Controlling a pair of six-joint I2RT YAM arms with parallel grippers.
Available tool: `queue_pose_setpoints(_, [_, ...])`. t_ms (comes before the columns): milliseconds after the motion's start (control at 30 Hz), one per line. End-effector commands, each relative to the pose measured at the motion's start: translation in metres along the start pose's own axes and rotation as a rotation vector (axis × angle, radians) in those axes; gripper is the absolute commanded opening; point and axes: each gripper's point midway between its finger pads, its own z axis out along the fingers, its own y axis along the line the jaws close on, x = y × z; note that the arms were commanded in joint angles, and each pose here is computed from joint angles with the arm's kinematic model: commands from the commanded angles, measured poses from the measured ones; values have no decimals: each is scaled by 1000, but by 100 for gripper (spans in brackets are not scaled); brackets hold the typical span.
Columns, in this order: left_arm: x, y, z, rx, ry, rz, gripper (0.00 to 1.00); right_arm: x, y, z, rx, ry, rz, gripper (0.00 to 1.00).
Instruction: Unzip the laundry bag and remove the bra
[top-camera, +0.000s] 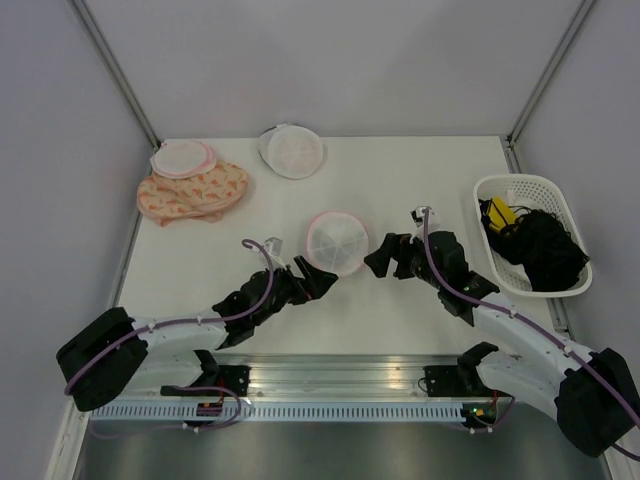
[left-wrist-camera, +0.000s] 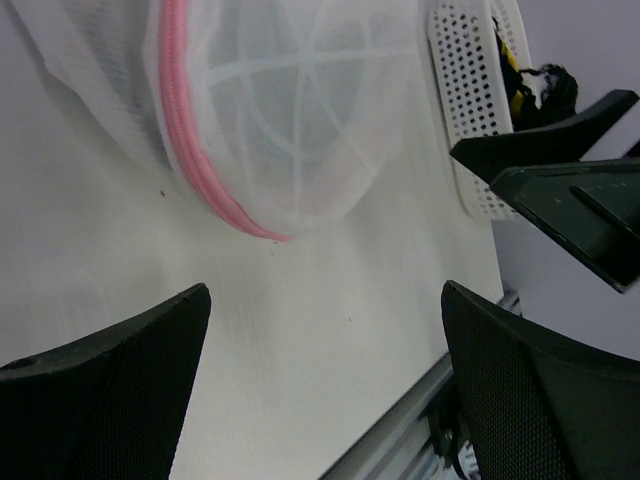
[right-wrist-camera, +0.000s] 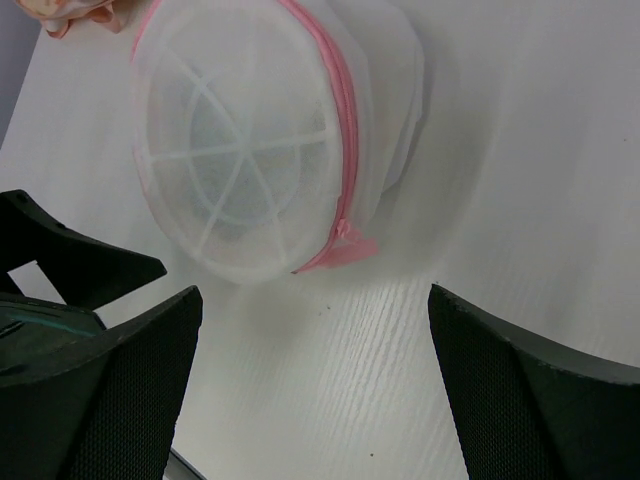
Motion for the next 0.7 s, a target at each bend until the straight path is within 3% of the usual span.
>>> queue_pose_setpoints(0, [-26,-7,18,-25,-177,-115,100,-20,3,9,23,-23,-35,98])
queue_pose_setpoints(200, [-25,32,43,-204,-264,-143,100,-19,10,6,-25,-45,-16,98])
queue_pose_setpoints(400, [-43,23,62,-193,-343,-58,98,-14,7,2,-21,-35,-26,98])
queue_pose_setpoints(467, [-49,17,67,-173,-352,-28,91,-12,7,2,-19,-29,-26,98])
queue_pose_setpoints(500, [-53,14,69,-156,-353,-3,81,-11,5,2,-17,-25,-26,98])
queue_pose_setpoints(667, [-66,12,76,-117,-325,28,52,-5,3,2,-12,-14,-22,98])
